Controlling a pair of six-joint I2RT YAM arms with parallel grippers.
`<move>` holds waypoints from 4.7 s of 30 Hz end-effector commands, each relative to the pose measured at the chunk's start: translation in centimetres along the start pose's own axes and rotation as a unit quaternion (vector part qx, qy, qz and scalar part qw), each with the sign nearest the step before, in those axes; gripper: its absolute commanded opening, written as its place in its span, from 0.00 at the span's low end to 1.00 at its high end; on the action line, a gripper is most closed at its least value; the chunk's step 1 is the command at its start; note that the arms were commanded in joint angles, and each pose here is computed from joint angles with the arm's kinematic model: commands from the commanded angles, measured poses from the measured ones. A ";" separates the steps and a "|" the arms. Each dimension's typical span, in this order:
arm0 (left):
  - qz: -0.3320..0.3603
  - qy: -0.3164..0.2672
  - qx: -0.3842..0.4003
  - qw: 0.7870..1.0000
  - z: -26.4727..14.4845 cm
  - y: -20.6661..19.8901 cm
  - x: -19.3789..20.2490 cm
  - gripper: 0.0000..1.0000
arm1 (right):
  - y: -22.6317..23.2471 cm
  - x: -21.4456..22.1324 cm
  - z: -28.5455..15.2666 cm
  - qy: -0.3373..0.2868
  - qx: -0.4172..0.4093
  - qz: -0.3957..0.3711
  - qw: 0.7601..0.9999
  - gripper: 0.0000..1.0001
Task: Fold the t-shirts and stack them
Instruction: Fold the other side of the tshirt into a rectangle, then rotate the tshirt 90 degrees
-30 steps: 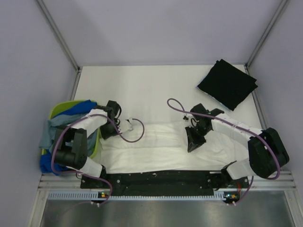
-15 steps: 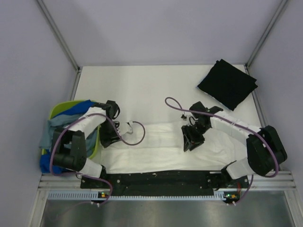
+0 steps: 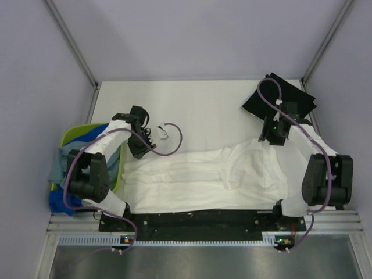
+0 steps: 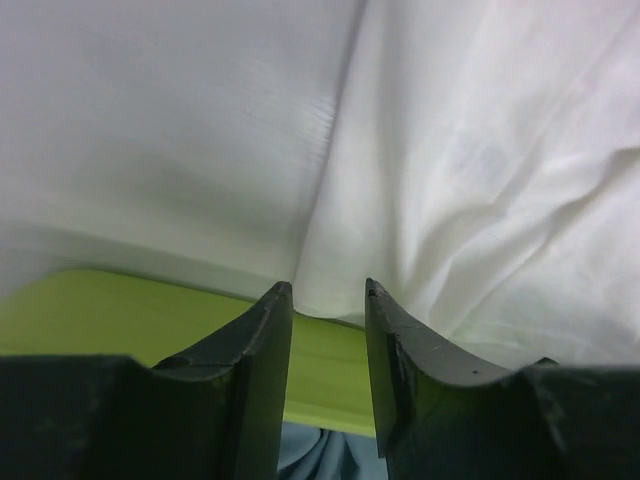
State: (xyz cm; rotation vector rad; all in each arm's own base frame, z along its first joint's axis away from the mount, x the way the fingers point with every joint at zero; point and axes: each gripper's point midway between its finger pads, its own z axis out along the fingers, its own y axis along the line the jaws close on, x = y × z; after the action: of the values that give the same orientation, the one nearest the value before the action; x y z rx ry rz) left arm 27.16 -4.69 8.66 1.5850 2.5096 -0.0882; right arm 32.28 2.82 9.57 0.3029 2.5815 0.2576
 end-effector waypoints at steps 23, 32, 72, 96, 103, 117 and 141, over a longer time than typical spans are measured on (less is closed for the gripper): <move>-0.014 0.092 0.049 0.994 4.2 -7.6 6.7 0.43 | 2.8 -14.3 10.7 -0.061 -0.047 -0.104 0.992 0.00; -0.030 -0.037 -0.007 0.999 -1.6 -4.4 0.0 0.53 | 4.9 -12.7 4.9 -0.080 -0.028 -0.117 0.990 0.32; -0.055 0.046 0.086 0.994 7.4 -7.4 6.5 0.00 | 15.6 -9.3 14.3 0.041 -0.165 -0.097 0.981 0.00; -0.113 0.044 0.091 0.988 5.0 -10.9 8.1 0.00 | 32.3 -26.4 12.3 -0.238 -0.368 0.007 0.899 0.39; -0.129 0.062 0.069 0.987 5.1 -9.7 8.5 0.02 | 28.1 -24.4 6.7 -0.224 -0.261 -0.062 0.937 0.55; -0.119 0.045 0.088 0.988 4.8 -10.2 7.9 0.03 | 12.3 -9.1 12.9 -0.050 -0.019 -0.014 0.998 0.50; -0.005 -0.042 0.195 0.980 4.8 -14.0 -1.1 0.14 | 21.9 -21.8 21.0 -0.112 -0.243 0.047 0.962 0.00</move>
State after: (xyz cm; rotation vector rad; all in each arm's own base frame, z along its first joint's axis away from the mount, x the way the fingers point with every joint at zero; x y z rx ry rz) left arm 14.36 -8.79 2.22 1.6378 2.6548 -0.5371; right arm 60.04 21.23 3.77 0.2051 2.4252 0.7541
